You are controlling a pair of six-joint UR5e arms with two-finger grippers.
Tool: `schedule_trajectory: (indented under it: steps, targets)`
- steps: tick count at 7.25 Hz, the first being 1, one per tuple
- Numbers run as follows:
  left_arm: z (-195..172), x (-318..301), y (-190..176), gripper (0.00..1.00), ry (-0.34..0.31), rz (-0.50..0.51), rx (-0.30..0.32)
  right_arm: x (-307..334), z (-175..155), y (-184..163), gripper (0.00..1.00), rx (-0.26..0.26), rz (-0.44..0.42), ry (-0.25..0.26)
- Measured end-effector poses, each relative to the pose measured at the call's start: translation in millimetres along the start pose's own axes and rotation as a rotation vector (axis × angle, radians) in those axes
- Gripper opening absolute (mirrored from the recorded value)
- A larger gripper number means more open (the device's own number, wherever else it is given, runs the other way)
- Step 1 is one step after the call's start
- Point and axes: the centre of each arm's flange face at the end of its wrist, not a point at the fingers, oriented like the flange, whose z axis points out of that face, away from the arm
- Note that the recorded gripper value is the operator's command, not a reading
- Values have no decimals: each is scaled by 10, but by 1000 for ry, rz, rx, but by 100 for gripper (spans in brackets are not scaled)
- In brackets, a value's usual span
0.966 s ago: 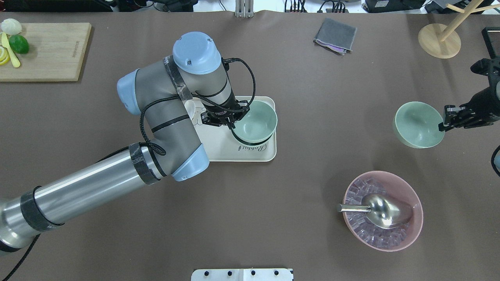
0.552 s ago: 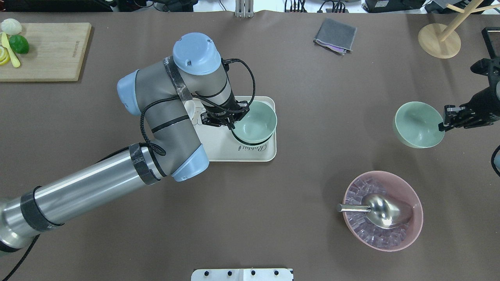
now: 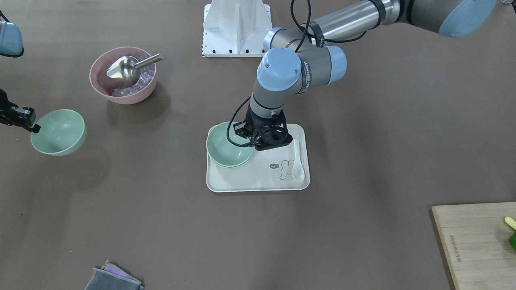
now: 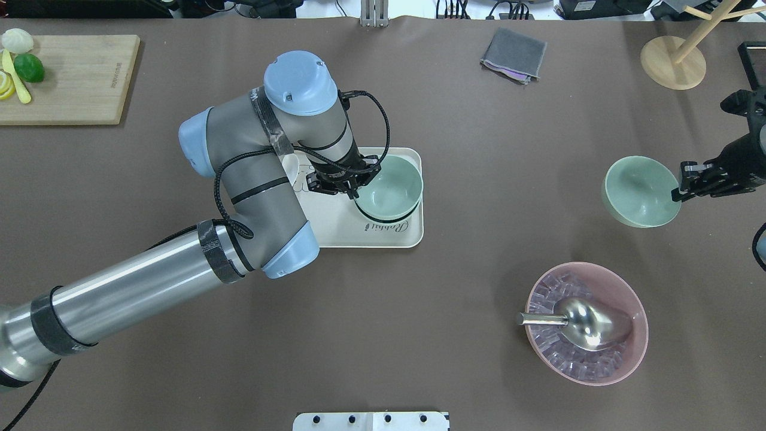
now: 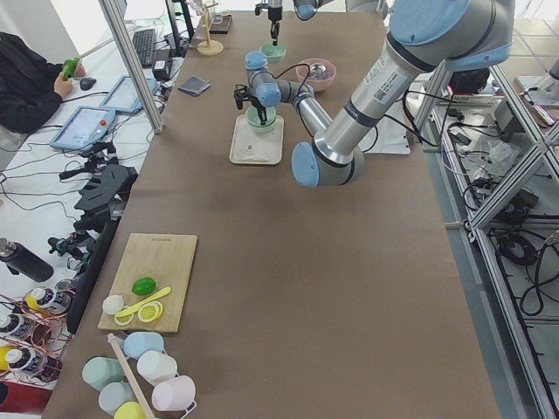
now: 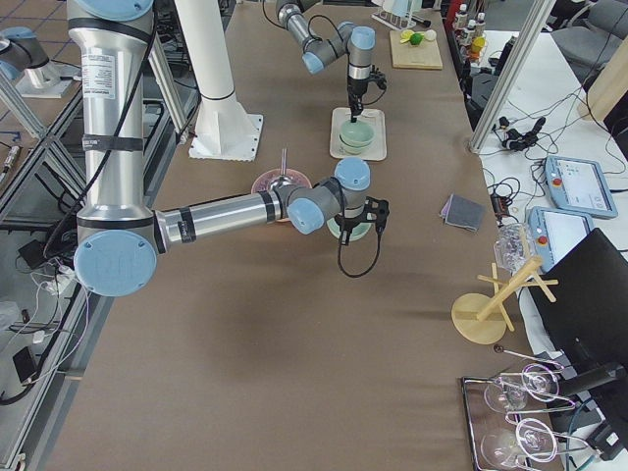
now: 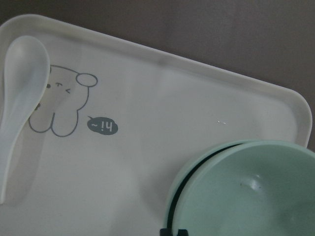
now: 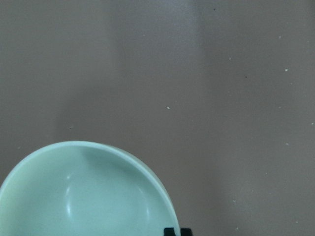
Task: Stack green bowls together
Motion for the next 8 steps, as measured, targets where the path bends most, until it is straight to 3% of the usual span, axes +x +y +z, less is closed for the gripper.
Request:
schedule_trajectory:
  steps: [8]
  targets:
    - [28,-3,-16,0,7,3,1,-7,-4,2,0,0,0,-1]
